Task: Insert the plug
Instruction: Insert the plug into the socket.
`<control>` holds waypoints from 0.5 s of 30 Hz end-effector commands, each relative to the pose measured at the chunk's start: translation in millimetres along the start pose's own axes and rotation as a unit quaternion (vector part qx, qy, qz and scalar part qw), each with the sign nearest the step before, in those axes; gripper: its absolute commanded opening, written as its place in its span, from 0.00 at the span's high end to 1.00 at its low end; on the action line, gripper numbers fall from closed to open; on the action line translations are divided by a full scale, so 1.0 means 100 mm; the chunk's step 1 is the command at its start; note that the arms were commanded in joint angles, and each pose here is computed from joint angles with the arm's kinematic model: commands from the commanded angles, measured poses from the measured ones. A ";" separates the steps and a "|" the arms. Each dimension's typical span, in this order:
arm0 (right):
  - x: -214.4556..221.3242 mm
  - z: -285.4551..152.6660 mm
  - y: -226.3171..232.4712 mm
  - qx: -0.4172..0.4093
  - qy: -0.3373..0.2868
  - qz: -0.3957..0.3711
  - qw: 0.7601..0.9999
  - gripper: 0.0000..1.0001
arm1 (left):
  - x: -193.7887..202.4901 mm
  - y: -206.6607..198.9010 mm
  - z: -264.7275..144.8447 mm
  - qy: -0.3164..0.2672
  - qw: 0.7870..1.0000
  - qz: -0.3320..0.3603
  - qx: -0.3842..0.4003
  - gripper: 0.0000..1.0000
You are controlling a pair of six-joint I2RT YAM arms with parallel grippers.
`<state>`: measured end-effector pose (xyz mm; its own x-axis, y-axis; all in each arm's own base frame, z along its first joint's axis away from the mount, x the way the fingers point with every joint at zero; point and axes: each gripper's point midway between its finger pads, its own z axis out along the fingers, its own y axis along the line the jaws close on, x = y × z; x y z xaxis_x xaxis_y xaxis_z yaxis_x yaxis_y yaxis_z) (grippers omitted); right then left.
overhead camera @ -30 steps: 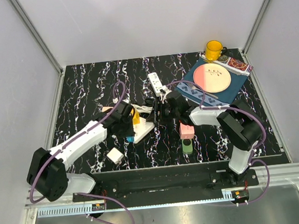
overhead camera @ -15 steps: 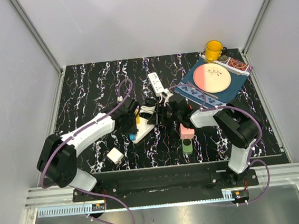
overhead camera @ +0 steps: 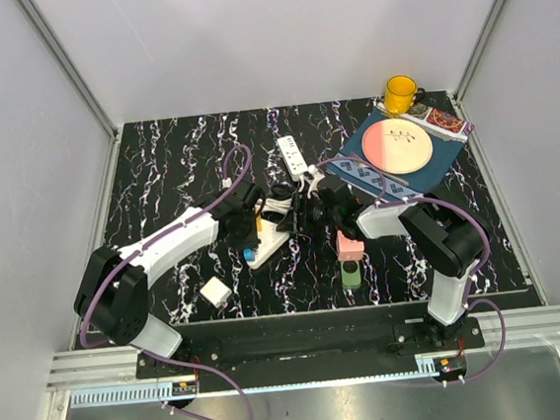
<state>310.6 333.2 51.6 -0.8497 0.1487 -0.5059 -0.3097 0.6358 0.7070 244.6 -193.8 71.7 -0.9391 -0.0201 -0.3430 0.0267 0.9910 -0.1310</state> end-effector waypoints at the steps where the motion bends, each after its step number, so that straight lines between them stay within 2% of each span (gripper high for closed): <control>1: -0.06 0.02 0.06 -0.022 -0.006 -0.012 1.000 0.41 | -0.09 -0.08 -0.05 -0.009 1.000 -0.001 0.005 1.00; 12: -0.05 0.02 0.10 -0.033 -0.001 -0.015 0.999 0.45 | -0.04 -0.15 -0.04 0.002 1.000 0.005 0.004 1.00; 15: -0.04 0.02 0.10 -0.035 0.003 -0.014 0.999 0.51 | -0.01 -0.14 0.00 0.009 1.000 0.007 -0.002 1.00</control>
<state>305.6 335.8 49.8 -0.8607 0.1282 -0.4927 -0.3197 0.6171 0.7191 238.7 -199.7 66.9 -0.9490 0.0011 -0.3152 0.0387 0.9928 -0.1130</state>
